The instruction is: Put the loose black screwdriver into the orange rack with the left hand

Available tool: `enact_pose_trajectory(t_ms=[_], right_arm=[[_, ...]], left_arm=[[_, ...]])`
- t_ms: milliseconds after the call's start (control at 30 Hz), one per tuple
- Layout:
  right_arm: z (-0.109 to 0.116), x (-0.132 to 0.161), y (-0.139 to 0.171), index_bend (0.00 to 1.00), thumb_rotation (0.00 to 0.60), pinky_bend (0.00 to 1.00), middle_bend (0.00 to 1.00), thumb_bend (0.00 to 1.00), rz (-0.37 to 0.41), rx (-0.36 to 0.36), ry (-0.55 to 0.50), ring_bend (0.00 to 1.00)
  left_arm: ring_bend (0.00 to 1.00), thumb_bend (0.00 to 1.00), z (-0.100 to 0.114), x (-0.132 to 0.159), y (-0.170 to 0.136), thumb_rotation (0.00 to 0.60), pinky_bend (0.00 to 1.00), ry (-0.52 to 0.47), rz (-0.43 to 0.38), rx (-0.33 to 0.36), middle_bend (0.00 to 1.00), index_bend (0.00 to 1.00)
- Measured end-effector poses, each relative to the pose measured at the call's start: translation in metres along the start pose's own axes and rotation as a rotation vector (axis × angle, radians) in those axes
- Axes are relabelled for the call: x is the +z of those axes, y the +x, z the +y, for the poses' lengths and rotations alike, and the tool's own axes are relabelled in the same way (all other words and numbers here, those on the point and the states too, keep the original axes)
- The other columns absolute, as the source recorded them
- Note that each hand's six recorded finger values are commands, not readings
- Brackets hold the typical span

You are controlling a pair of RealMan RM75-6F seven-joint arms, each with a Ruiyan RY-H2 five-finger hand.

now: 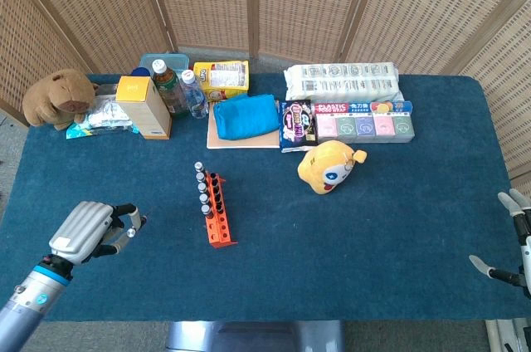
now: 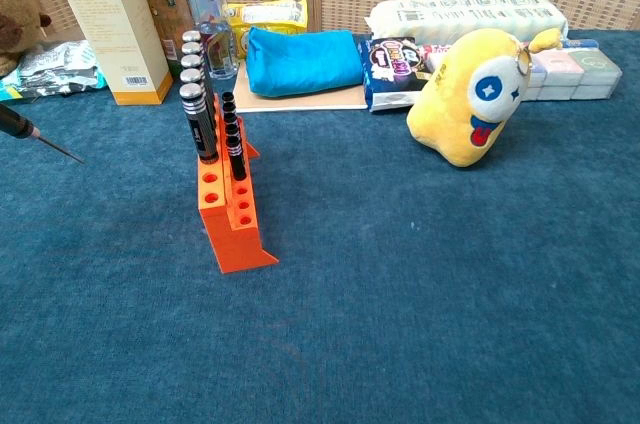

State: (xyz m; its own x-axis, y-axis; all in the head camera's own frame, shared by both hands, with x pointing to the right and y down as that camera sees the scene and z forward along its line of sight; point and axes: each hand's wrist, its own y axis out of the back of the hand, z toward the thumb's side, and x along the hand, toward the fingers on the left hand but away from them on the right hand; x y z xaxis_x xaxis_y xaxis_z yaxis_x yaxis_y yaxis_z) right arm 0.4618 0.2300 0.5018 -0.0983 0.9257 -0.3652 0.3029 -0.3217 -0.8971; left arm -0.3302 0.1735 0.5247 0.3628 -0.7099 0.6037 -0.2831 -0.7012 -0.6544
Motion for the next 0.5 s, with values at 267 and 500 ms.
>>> enact_pose_trajectory(t_ms=[267, 500], right_arm=[[-0.008, -0.004, -0.005, 0.07, 0.6, 0.0, 0.03, 0.09, -0.03, 0.011, 0.033, 0.0], [-0.014, -0.007, -0.008, 0.07, 0.6, 0.0, 0.03, 0.09, -0.046, 0.023, 0.052, 0.0]], left_arm=[[1.0, 0.38, 0.022, 0.013, 0.002, 0.6, 1.0, -0.123, -0.052, -0.086, 1.0, 0.58], [1.0, 0.38, 0.036, 0.022, 0.017, 0.6, 1.0, -0.203, -0.094, -0.107, 1.0, 0.58]])
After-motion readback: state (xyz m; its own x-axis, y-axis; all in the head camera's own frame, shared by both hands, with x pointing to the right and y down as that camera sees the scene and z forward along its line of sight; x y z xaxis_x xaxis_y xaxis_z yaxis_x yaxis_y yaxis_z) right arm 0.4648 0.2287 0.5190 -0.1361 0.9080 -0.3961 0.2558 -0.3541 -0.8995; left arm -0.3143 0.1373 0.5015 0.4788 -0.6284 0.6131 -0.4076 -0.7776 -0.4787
